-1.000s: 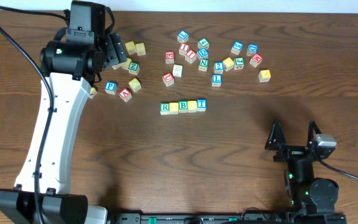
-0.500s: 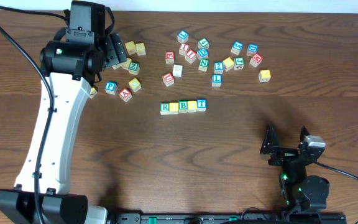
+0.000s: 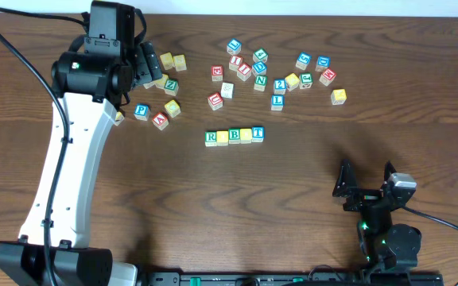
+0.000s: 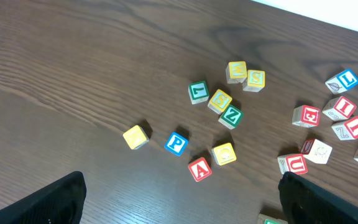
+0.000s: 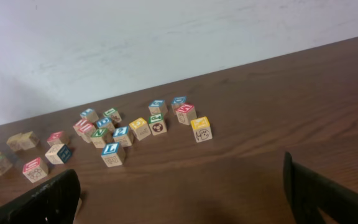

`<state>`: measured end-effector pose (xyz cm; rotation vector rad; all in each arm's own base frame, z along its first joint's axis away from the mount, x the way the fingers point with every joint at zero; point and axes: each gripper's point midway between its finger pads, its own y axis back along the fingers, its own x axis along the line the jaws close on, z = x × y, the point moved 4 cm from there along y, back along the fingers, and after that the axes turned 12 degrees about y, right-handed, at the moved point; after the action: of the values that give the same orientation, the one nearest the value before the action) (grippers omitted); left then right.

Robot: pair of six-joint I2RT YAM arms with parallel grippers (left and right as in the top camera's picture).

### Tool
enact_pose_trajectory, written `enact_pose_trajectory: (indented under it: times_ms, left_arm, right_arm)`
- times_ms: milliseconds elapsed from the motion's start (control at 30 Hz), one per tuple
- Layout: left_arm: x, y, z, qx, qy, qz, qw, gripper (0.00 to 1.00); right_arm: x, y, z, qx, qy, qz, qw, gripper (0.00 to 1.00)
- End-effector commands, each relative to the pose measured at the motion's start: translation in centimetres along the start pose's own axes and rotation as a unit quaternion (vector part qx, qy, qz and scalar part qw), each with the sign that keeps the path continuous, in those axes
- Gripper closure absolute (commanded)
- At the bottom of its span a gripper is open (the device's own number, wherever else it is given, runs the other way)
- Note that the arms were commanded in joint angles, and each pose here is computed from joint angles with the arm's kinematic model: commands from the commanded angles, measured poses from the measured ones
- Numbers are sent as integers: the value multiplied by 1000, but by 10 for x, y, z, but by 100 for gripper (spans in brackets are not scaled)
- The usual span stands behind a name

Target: Spell out ROBOT

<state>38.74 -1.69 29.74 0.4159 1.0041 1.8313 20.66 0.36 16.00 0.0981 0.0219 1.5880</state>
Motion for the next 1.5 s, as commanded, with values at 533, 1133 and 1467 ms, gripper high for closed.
enact_pose_trajectory:
  times_ms: [533,1133,1467]
  left_arm:
    - [11,6,-2,5,-8,17,1000,2]
    - [71,35,-58,-158,50,-84,983,2]
    - [100,20,-122,-259,-24,-183,948,2]
  right_arm:
    - [0,0,-1,0,2,1,1000,1]
    - [0,0,0,0,2,1,1000,1]
    - [0,0,-1,0,2,1,1000,1]
